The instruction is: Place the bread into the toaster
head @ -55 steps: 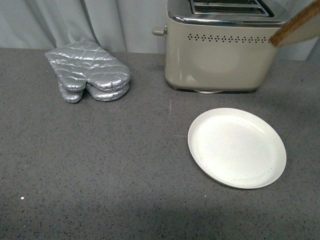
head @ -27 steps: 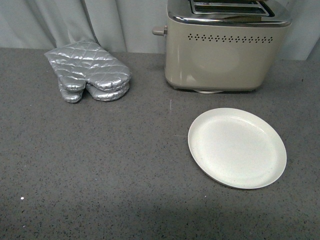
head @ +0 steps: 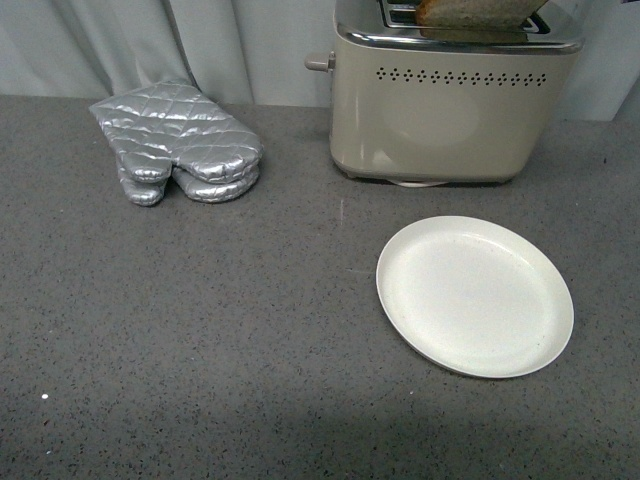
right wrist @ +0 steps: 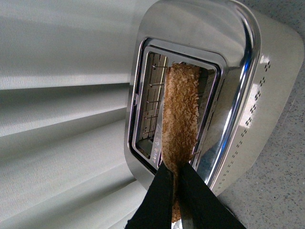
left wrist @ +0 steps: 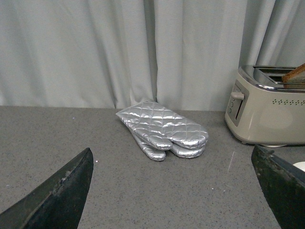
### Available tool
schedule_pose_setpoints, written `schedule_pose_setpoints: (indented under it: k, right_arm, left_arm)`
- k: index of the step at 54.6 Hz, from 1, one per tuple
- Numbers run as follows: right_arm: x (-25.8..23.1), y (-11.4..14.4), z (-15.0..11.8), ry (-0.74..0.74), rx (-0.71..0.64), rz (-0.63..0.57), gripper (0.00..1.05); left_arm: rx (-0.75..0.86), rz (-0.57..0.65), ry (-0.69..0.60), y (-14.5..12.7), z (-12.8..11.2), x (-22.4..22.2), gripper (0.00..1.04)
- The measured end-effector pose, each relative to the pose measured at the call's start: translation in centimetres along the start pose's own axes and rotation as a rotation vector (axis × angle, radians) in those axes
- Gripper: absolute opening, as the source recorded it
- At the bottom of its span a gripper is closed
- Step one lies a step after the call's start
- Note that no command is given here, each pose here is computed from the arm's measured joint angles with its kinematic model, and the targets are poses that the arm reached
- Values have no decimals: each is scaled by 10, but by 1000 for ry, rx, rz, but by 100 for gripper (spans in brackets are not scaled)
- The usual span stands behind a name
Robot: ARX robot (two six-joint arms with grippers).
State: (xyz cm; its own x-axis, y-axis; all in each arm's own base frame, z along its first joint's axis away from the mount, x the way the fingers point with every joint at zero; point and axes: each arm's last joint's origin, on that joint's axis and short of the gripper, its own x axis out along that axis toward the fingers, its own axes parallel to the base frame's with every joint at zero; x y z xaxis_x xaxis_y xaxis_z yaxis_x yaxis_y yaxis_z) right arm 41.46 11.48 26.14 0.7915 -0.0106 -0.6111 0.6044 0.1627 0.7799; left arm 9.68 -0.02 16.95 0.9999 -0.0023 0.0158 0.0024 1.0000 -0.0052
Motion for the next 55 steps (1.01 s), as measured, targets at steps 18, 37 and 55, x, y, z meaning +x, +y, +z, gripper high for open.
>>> schedule_pose_setpoints:
  k: [18,37,55]
  right_arm:
    - [22,16,-6,-6,-163,26,32]
    - [-32,14,1,-390,-913,305,92]
    - [-84,-80,51,-411,-1401,165,95]
  left_arm:
    - [0,0,0,0,0,0,98]
    - [0,0,0,0,0,0,98]
    - [0,0,0,0,0,0,98]
